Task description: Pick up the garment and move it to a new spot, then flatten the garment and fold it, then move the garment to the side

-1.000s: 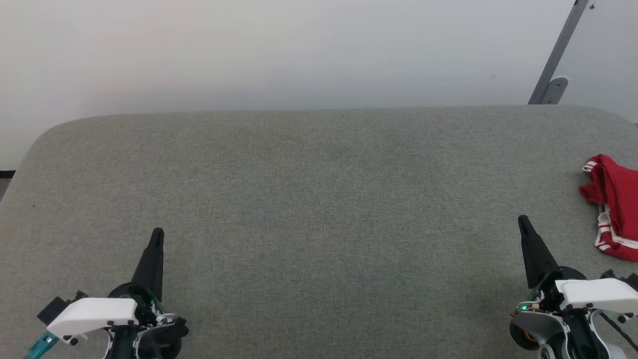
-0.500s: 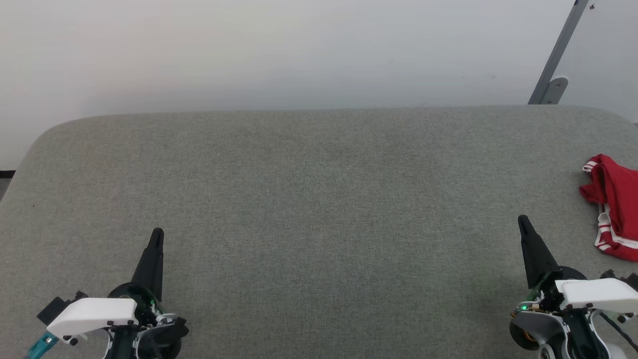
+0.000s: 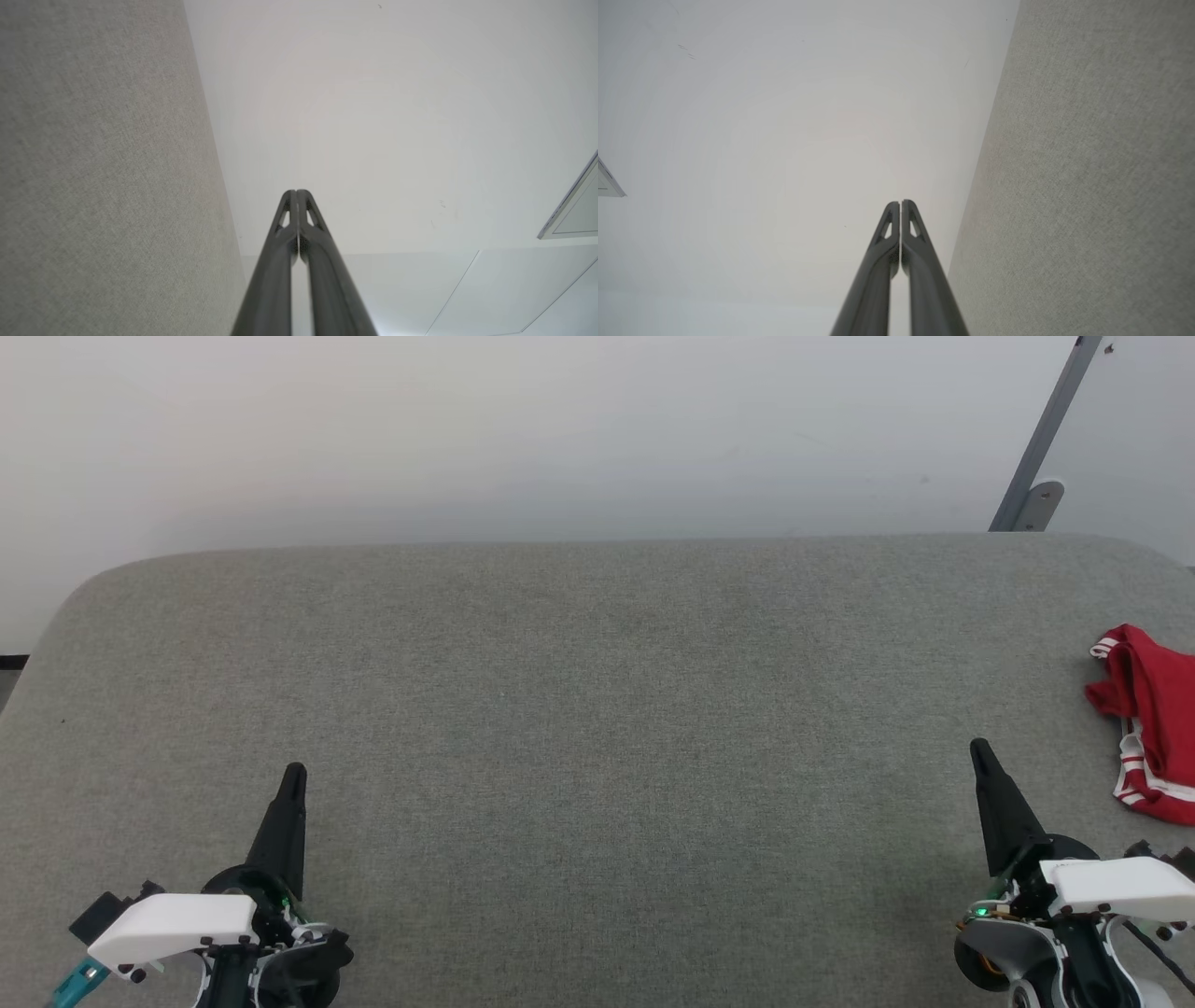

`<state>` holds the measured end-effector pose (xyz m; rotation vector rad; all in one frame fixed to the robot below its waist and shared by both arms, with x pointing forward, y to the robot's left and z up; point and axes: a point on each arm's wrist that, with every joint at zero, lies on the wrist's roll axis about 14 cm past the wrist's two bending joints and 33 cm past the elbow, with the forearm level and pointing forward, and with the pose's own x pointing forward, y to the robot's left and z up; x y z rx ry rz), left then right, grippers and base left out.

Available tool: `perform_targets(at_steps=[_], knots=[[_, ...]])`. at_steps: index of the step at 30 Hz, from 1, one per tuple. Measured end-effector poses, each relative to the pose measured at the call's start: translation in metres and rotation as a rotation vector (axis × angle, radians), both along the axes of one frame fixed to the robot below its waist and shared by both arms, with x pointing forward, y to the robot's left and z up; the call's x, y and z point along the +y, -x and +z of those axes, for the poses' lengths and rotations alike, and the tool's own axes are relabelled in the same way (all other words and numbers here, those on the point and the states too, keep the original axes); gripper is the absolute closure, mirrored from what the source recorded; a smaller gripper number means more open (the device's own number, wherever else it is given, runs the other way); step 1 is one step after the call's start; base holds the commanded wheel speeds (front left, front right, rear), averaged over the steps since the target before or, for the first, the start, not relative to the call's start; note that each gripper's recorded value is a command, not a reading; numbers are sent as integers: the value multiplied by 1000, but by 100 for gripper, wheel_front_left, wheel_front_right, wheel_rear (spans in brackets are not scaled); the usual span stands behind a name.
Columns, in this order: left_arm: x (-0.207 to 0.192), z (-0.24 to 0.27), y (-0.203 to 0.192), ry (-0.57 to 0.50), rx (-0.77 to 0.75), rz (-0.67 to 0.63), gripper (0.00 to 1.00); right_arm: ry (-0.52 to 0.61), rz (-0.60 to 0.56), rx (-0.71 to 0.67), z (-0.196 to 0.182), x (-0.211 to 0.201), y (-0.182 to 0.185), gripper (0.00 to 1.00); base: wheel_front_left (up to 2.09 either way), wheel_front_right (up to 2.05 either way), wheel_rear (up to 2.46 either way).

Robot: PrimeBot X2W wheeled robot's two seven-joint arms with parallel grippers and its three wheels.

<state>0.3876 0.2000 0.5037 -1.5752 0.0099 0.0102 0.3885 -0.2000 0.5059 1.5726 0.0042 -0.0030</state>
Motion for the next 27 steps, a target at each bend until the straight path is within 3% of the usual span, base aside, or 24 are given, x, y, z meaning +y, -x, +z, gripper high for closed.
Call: perform_targets(at_steps=[27], knots=[[0,0,0,1,0,1,100,0,0,0,0,0,0,100,0,0,0]])
